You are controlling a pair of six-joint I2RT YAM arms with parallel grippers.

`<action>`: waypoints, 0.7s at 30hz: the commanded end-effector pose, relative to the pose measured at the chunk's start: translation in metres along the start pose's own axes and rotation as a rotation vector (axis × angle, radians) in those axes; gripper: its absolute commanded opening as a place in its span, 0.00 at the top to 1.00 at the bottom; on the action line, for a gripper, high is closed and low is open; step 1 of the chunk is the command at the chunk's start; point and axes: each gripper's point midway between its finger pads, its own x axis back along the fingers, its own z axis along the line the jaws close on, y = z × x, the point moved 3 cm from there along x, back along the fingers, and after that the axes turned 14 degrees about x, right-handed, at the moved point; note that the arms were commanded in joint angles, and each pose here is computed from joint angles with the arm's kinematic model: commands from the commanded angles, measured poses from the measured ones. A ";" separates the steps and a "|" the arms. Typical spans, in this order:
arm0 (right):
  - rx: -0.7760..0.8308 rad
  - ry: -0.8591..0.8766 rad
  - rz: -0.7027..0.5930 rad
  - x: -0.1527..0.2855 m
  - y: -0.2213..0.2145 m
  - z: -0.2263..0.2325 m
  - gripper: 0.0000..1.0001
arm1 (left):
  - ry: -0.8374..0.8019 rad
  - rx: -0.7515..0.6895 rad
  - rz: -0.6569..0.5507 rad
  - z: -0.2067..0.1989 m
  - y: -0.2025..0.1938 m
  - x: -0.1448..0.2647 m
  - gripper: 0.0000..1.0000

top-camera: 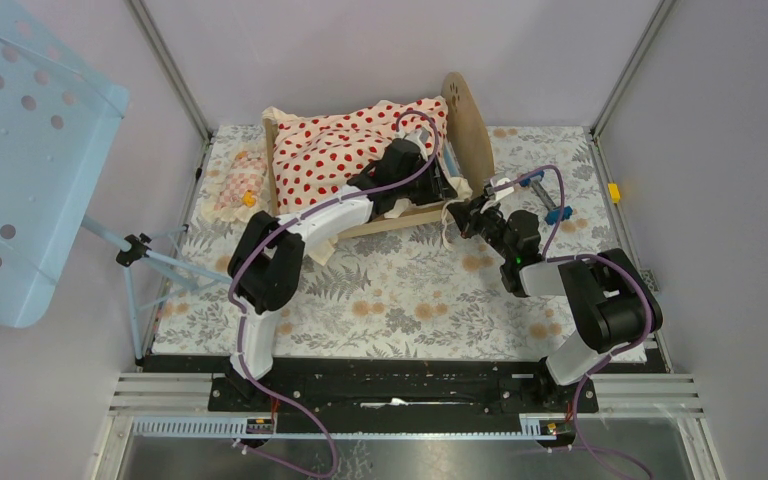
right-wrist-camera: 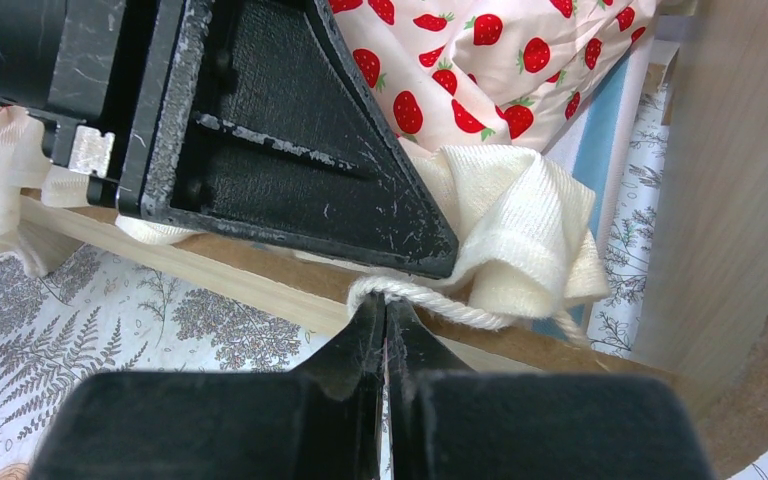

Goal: Set up the pet bed
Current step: Tie the ropes to the bed frame.

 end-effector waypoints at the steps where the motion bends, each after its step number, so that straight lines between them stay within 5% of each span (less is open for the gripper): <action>1: 0.050 -0.023 -0.075 -0.001 0.019 -0.006 1.00 | -0.072 0.008 -0.010 -0.017 0.006 0.009 0.67; 7: 0.050 -0.031 -0.076 -0.002 0.020 -0.007 1.00 | -0.076 0.019 0.004 -0.015 0.001 0.010 0.76; 10: 0.049 -0.036 -0.076 -0.001 0.020 -0.008 0.98 | -0.077 0.034 0.010 -0.013 -0.002 0.012 0.88; 13: 0.049 -0.040 -0.076 -0.001 0.020 -0.008 0.88 | -0.103 0.043 0.005 -0.017 -0.001 0.014 1.00; 21: 0.047 -0.086 -0.060 0.011 0.019 -0.011 0.62 | -0.104 0.047 -0.012 -0.019 0.004 0.013 1.00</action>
